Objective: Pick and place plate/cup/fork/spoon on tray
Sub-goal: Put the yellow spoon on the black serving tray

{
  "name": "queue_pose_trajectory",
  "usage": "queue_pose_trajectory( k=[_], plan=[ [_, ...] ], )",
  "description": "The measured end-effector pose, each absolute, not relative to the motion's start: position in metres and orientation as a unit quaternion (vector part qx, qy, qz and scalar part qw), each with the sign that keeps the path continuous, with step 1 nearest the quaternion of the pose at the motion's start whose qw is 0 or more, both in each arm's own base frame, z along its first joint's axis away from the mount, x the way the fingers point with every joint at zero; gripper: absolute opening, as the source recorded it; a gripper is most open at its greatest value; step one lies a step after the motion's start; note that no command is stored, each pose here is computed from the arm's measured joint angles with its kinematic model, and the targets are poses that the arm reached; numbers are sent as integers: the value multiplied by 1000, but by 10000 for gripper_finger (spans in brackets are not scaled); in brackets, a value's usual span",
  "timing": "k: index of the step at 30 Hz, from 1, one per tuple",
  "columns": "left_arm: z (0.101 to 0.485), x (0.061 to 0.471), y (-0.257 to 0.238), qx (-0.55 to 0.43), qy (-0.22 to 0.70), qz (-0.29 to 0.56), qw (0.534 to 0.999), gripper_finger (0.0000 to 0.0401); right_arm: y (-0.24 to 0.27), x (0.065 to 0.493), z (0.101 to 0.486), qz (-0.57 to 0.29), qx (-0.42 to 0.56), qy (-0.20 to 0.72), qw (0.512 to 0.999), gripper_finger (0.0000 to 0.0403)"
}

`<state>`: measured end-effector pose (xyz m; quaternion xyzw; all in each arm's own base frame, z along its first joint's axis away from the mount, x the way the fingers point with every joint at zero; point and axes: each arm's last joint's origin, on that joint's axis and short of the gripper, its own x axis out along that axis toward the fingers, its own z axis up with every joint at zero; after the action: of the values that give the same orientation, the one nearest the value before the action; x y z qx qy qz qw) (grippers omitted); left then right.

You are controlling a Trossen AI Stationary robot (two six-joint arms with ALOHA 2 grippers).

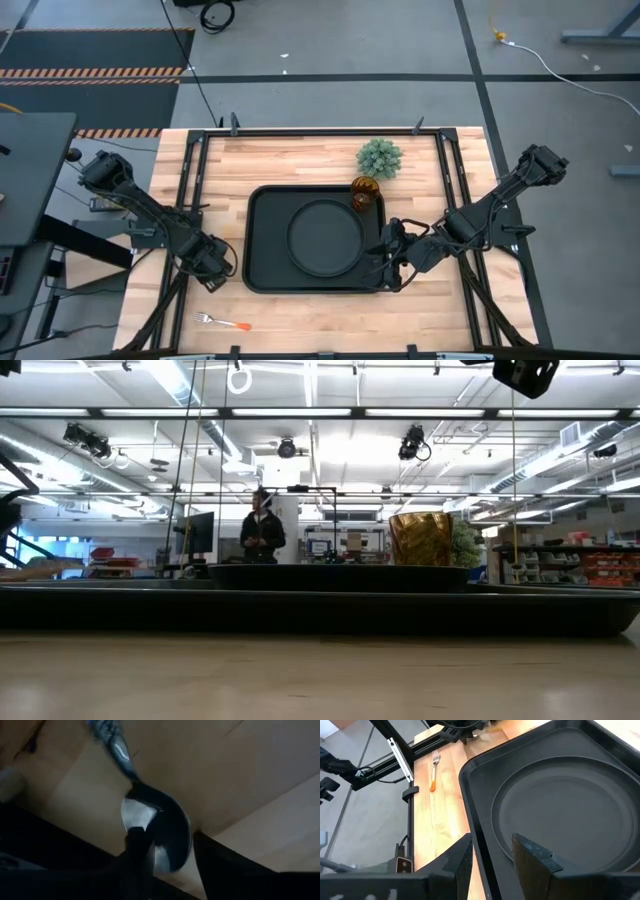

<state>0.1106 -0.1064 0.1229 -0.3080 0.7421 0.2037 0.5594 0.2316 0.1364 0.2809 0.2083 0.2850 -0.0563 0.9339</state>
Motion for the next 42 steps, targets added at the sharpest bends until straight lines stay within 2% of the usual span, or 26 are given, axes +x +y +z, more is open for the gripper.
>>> queue_pose_trajectory(
  k=[6, 12, 23, 35, 42],
  plan=[
    [126, 112, -108, -310, 747, 195, 555, 96, 137, 232, 281, -51, 210, 288, 933, 142],
    [142, 121, -113, -283, 728, 190, 594, 70, 137, 232, 281, -51, 210, 288, 933, 142],
    [152, 121, -109, -242, 713, 238, 613, 5, 137, 232, 281, -52, 210, 287, 933, 142],
    [152, 120, -106, -225, 699, 258, 627, 6, 137, 232, 281, -53, 210, 287, 933, 142],
    [158, 118, -104, -217, 718, 269, 604, 50, 137, 232, 281, -53, 211, 287, 933, 142]
  ],
)
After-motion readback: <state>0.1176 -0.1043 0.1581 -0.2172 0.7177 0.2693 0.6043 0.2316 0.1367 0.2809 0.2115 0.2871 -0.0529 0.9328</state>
